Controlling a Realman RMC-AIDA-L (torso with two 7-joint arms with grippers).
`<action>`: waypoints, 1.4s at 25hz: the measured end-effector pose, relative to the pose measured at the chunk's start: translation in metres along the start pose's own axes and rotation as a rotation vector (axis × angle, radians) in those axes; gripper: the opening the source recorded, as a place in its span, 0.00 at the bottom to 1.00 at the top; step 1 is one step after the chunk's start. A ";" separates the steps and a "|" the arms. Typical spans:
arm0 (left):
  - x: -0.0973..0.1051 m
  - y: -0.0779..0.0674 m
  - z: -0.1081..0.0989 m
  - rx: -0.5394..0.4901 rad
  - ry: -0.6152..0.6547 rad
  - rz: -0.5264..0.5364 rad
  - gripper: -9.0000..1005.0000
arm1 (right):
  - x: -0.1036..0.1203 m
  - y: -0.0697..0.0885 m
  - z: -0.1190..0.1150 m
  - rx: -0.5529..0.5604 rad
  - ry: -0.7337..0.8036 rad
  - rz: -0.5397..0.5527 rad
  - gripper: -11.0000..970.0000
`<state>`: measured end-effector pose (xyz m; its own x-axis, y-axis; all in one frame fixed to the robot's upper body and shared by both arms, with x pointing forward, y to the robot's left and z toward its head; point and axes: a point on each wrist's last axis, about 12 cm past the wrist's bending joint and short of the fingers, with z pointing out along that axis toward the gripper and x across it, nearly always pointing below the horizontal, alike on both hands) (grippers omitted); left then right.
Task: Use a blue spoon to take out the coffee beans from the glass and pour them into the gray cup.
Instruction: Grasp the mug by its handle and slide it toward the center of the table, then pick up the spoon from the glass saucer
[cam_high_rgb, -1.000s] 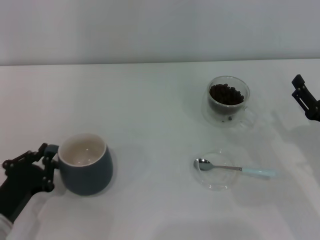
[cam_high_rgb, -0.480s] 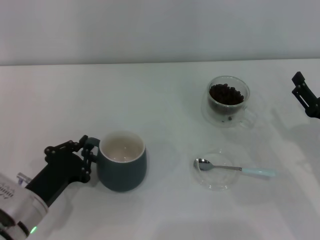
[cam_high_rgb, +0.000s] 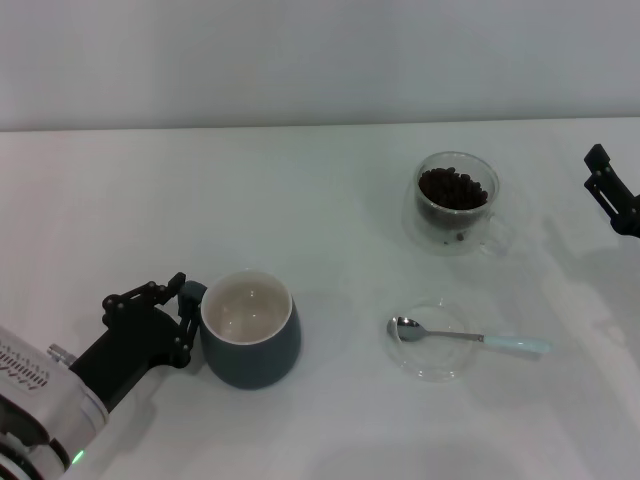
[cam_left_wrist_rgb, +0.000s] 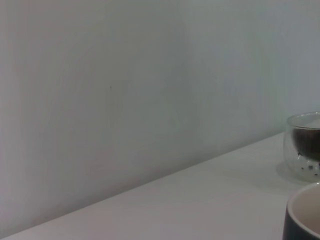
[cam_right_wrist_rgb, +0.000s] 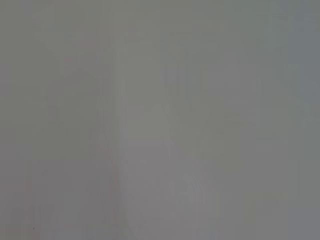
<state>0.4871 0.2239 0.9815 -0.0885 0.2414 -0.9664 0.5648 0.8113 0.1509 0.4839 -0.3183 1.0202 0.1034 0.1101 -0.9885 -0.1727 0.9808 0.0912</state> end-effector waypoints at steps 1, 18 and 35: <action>0.000 0.000 0.000 0.000 0.000 0.000 0.12 | 0.000 0.000 0.000 0.000 0.001 0.000 0.87; 0.011 -0.008 -0.034 -0.071 -0.047 -0.052 0.74 | 0.002 0.001 -0.002 0.003 0.009 0.006 0.87; 0.021 0.001 -0.086 -0.295 -0.134 -0.140 0.80 | 0.005 -0.001 -0.011 0.022 0.029 0.185 0.87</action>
<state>0.4152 0.2751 0.9797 -0.0287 0.0606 -0.9978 0.2916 0.9552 0.0496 0.4737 -0.3207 1.0136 0.0436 0.2844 -0.9577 -0.1643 0.9476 0.2739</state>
